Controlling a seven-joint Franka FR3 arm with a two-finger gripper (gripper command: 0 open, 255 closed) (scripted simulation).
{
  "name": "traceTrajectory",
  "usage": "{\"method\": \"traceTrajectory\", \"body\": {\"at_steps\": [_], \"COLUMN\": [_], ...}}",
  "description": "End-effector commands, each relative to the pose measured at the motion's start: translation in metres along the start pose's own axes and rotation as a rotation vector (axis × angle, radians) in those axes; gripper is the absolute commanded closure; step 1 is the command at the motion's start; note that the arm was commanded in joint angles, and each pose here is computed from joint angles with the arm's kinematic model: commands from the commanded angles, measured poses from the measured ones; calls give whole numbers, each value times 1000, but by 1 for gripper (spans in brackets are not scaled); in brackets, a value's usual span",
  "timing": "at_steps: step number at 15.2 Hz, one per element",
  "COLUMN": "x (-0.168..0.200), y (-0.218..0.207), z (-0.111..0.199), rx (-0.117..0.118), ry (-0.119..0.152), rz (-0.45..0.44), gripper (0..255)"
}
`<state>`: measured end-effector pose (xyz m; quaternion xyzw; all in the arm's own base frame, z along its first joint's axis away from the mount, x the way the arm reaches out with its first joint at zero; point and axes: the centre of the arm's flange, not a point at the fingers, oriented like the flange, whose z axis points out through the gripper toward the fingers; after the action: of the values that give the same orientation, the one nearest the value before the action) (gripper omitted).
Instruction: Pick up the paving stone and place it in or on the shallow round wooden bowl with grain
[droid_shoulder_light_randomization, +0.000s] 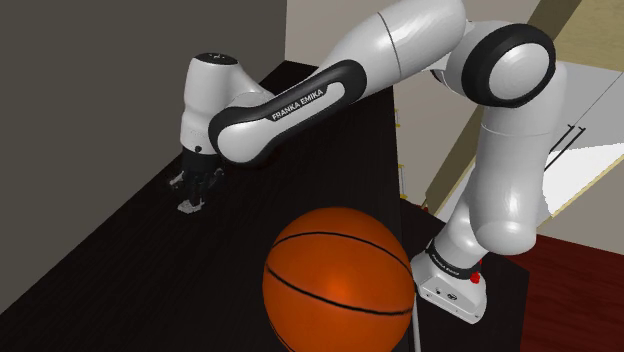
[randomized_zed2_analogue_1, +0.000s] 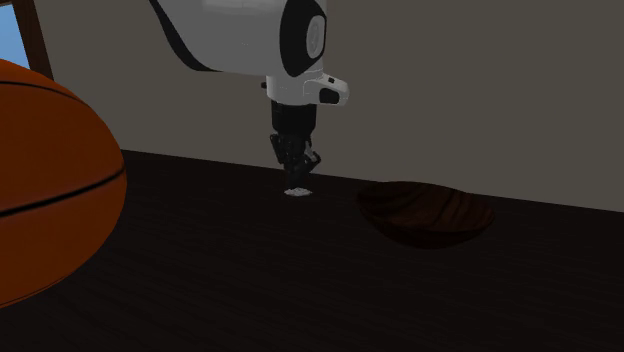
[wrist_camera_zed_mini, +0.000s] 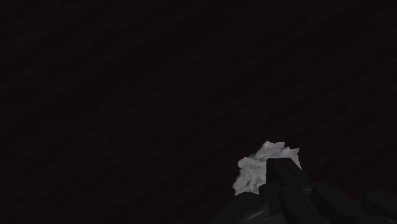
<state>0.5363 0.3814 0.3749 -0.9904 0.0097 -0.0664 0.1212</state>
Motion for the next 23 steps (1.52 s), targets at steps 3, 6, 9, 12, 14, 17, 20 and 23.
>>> {"method": "traceTrajectory", "body": {"at_steps": [3,6,9,12,14,17,20,23], "x": [30,62,58,52,52,52,52,52], "y": [-29,-58,-54,-48,-48,-48,-48,-48], "z": [-5,5,19,36,36,36,36,36], "rx": [-147,-307,-307,-307,-307,-307,-307,-307], "ry": [-140,-294,-294,-294,-294,-294,-294,-294], "rz": [10,21,21,21,21,21,21,21], "gripper": [0,0,0,0,0,0,0,255]}}
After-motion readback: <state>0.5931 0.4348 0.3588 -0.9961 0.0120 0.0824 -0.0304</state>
